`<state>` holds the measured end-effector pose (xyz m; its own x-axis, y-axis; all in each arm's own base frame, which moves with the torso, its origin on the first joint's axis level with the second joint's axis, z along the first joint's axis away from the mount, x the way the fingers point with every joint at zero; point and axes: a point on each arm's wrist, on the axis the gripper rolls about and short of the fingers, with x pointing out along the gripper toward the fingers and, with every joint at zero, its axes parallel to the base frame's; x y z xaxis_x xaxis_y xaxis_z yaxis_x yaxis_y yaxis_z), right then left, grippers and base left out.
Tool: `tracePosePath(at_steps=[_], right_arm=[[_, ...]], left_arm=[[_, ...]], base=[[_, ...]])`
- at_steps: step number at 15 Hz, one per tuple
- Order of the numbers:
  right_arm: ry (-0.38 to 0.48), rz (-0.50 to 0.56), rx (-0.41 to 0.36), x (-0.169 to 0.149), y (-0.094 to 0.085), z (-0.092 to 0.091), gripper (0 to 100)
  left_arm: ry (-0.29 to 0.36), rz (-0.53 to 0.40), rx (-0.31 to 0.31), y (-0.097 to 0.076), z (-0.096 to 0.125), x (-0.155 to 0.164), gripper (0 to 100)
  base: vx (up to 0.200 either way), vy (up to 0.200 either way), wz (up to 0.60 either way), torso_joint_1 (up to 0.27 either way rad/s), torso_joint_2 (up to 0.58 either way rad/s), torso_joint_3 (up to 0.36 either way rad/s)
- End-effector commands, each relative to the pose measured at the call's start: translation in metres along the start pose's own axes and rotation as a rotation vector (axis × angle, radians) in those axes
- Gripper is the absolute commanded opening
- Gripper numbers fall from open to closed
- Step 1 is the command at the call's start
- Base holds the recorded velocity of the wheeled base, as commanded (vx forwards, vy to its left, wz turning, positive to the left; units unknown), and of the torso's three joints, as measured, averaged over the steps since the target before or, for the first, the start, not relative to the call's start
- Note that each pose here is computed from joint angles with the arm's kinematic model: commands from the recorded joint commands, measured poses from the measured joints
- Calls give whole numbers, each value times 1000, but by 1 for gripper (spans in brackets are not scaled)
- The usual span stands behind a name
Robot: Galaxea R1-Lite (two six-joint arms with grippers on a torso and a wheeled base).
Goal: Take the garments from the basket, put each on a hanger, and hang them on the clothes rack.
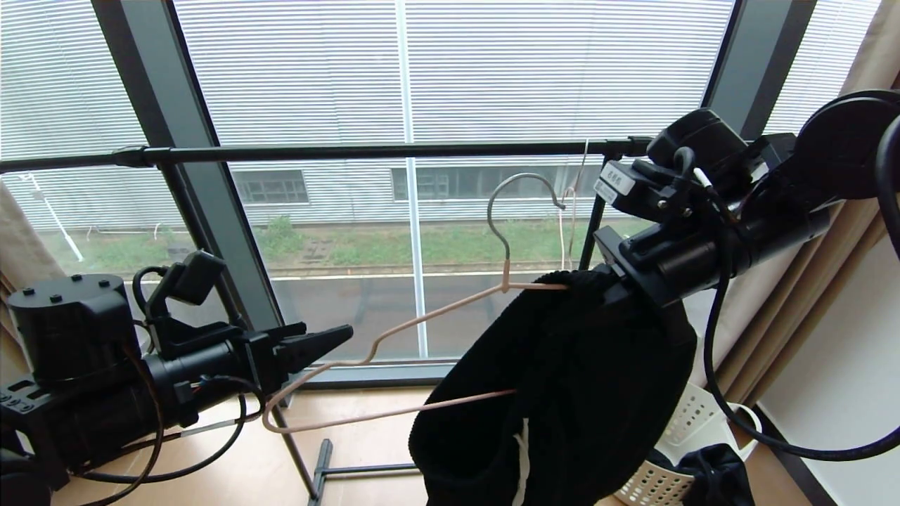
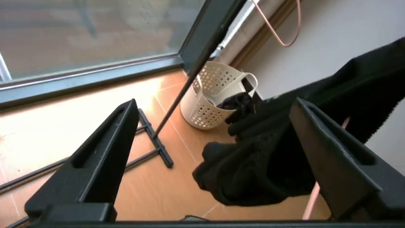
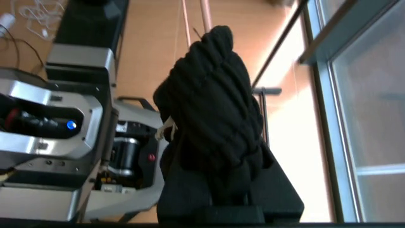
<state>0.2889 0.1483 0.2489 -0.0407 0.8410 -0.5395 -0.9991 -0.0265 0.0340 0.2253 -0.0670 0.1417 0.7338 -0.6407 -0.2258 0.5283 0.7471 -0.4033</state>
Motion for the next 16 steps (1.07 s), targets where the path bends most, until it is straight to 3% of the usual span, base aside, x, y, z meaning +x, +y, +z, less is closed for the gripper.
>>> tracePosePath(at_steps=[1, 5, 10, 13, 16], right_arm=[[-41, 14, 0, -3, 3, 2, 0], [-63, 17, -11, -5, 5, 5, 0], [-45, 4, 39, -10, 3, -11, 0], [-110, 6, 3, -15, 8, -14, 0], [-161, 23, -24, -14, 12, -17, 0]], left_arm=[[44, -16, -9, -2, -9, 6, 100], [76, -51, -5, -11, -17, 9, 100], [1, -7, 0, -1, -1, -2, 100], [38, -88, -49, 6, -2, -4, 100], [59, -109, -83, 7, -4, -1, 100]], base=[[0, 0, 0, 0, 0, 0], [0, 0, 0, 0, 0, 0], [0, 0, 0, 0, 0, 0], [0, 0, 0, 0, 0, 0], [0, 0, 0, 0, 0, 0]])
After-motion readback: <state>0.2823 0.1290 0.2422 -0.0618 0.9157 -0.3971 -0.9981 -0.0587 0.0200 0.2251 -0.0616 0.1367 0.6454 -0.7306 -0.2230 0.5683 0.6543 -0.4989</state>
